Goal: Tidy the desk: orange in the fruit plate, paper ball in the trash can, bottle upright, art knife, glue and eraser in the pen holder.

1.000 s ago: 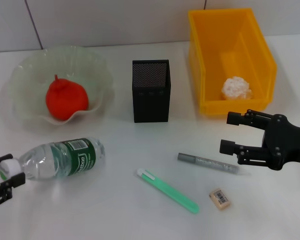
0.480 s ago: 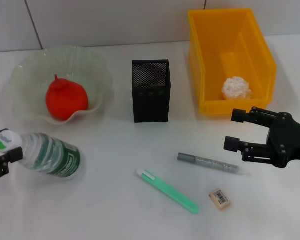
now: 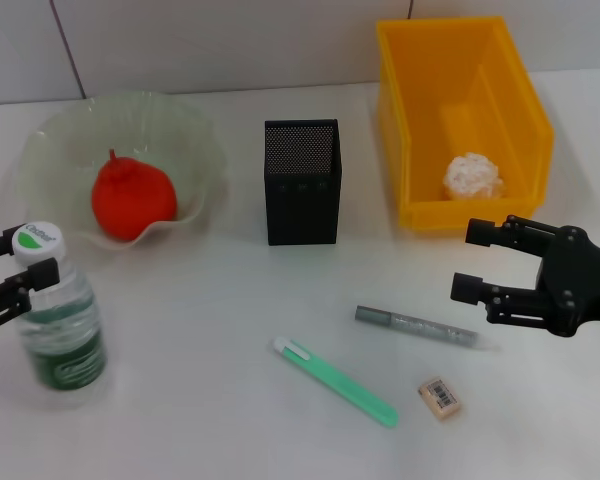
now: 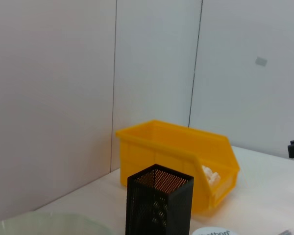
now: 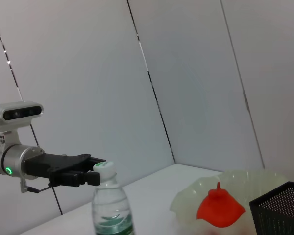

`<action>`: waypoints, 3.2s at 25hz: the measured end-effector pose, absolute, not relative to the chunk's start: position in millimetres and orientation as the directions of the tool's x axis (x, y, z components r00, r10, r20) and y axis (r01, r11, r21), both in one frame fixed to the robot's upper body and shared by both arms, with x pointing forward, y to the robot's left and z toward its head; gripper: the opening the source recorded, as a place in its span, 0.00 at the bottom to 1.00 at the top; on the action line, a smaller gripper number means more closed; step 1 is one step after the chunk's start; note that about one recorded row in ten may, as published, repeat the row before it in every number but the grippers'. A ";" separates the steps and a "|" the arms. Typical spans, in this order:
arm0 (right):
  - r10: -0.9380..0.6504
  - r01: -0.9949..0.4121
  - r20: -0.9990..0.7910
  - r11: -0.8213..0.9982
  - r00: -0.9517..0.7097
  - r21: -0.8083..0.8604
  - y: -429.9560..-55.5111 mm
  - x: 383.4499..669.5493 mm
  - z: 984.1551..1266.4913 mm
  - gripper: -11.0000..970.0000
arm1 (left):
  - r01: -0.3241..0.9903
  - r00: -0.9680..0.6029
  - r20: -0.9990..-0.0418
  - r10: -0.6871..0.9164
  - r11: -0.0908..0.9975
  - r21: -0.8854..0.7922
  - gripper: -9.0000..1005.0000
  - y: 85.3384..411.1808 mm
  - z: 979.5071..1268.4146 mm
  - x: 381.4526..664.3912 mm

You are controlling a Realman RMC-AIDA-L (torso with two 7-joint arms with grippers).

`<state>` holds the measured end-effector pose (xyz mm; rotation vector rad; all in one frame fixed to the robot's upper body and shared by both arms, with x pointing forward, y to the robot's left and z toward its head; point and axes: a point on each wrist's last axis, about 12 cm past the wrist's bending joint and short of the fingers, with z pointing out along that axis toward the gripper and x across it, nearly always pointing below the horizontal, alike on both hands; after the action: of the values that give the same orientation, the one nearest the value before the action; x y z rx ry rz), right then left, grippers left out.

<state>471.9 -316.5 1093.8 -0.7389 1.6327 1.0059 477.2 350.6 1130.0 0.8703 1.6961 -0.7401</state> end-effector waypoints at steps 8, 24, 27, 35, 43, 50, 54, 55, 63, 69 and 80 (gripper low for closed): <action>0.017 -0.850 -0.961 0.462 -0.277 0.254 -317.0 471.0 1093.4 0.84 | 0.842 -0.186 -0.965 0.185 0.537 -0.059 0.44 346.8 1131.0 482.8; 0.017 -0.849 -0.961 0.463 -0.278 0.254 -317.3 470.5 1093.0 0.84 | 0.843 -0.159 -0.972 0.175 0.536 -0.041 0.44 338.7 1129.2 498.6; 0.017 -0.849 -0.961 0.463 -0.277 0.253 -317.1 470.4 1093.0 0.84 | 0.843 -0.147 -0.974 0.175 0.537 -0.030 0.45 337.8 1127.3 501.3; 0.018 -0.851 -0.961 0.461 -0.275 0.252 -316.3 470.9 1093.0 0.84 | 0.839 -0.123 -0.976 0.180 0.544 -0.006 0.46 334.2 1125.2 510.3; 0.023 -0.849 -0.959 0.461 -0.281 0.260 -316.2 469.8 1091.3 0.84 | 0.826 -0.119 -0.976 0.182 0.564 0.004 0.48 332.5 1121.5 518.2; 0.024 -0.849 -0.959 0.460 -0.283 0.262 -316.2 469.9 1090.8 0.84 | 0.826 -0.096 -0.976 0.197 0.563 0.032 0.50 330.4 1115.4 518.9; 0.024 -0.848 -0.959 0.460 -0.283 0.263 -316.2 469.8 1090.6 0.84 | 0.825 -0.111 -0.976 0.188 0.565 0.015 0.51 329.2 1110.6 519.1; 0.025 -0.848 -0.959 0.460 -0.284 0.263 -316.1 469.8 1090.5 0.84 | 0.826 -0.111 -0.976 0.188 0.563 0.015 0.51 328.5 1110.2 519.3; 0.025 -0.847 -0.958 0.461 -0.286 0.264 -316.7 469.1 1090.1 0.84 | 0.814 -0.103 -0.983 0.152 0.580 0.005 0.53 329.5 1108.8 518.0; 0.024 -0.847 -0.958 0.462 -0.286 0.264 -317.2 468.9 1090.2 0.84 | 0.810 -0.087 -0.987 0.137 0.587 0.010 0.62 332.0 1109.3 514.6; 0.101 -0.828 -0.956 0.480 -0.276 0.290 -338.2 468.2 1110.3 0.84 | 0.796 -0.071 -0.990 0.124 0.605 0.019 0.80 355.7 1107.9 472.7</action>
<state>468.2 -338.2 1110.3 -0.6436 1.5987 1.0283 472.7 355.7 1107.9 0.7940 1.5689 -0.6628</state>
